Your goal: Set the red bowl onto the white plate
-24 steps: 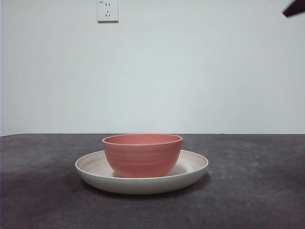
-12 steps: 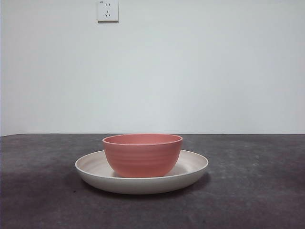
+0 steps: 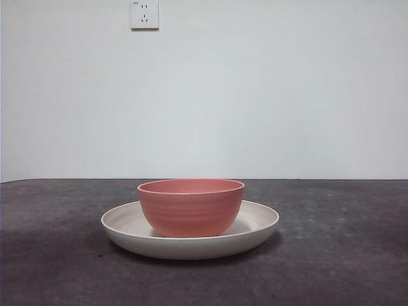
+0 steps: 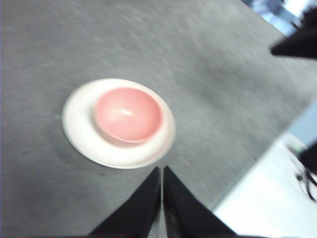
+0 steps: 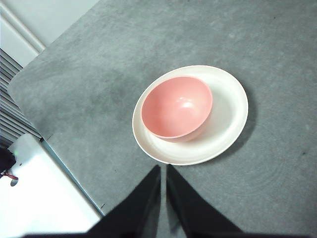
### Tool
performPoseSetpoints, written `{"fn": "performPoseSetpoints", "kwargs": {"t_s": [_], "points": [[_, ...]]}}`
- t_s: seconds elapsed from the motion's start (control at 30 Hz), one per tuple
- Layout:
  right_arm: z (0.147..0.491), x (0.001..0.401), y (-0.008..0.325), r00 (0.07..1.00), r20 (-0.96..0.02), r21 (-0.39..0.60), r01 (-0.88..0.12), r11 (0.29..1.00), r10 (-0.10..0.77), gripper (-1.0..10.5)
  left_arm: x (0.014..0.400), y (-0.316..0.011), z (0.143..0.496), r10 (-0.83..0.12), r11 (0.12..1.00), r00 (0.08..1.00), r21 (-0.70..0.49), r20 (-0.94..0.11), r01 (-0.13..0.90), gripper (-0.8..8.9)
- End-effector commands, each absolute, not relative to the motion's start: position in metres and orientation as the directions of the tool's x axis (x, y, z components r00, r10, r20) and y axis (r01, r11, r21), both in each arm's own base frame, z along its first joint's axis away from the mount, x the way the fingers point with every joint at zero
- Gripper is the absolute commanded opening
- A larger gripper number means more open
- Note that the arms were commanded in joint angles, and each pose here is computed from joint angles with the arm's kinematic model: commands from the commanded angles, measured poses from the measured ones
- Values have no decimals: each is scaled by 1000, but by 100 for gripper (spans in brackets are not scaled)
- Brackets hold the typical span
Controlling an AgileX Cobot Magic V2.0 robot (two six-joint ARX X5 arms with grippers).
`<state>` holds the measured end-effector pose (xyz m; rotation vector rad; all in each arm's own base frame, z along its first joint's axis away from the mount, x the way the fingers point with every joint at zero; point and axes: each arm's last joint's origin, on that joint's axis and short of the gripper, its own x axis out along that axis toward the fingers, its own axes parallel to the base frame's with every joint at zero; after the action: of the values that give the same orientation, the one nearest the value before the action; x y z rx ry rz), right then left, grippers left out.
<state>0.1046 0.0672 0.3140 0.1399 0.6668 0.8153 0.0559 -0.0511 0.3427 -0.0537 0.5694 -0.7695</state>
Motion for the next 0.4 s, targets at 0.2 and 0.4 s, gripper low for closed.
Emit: {"fn": "performPoseSetpoints", "kwargs": {"t_s": [0.2,0.4], "points": [[317,105,68,497,-486,366,-631,684,719,15,74,-28,311,-414,904,789,-104,-455,415,7],[317,105,68,497,-486,366,-631,684,719,15,87,-11,256,-230,973,926,-77,-300,217,7]]}}
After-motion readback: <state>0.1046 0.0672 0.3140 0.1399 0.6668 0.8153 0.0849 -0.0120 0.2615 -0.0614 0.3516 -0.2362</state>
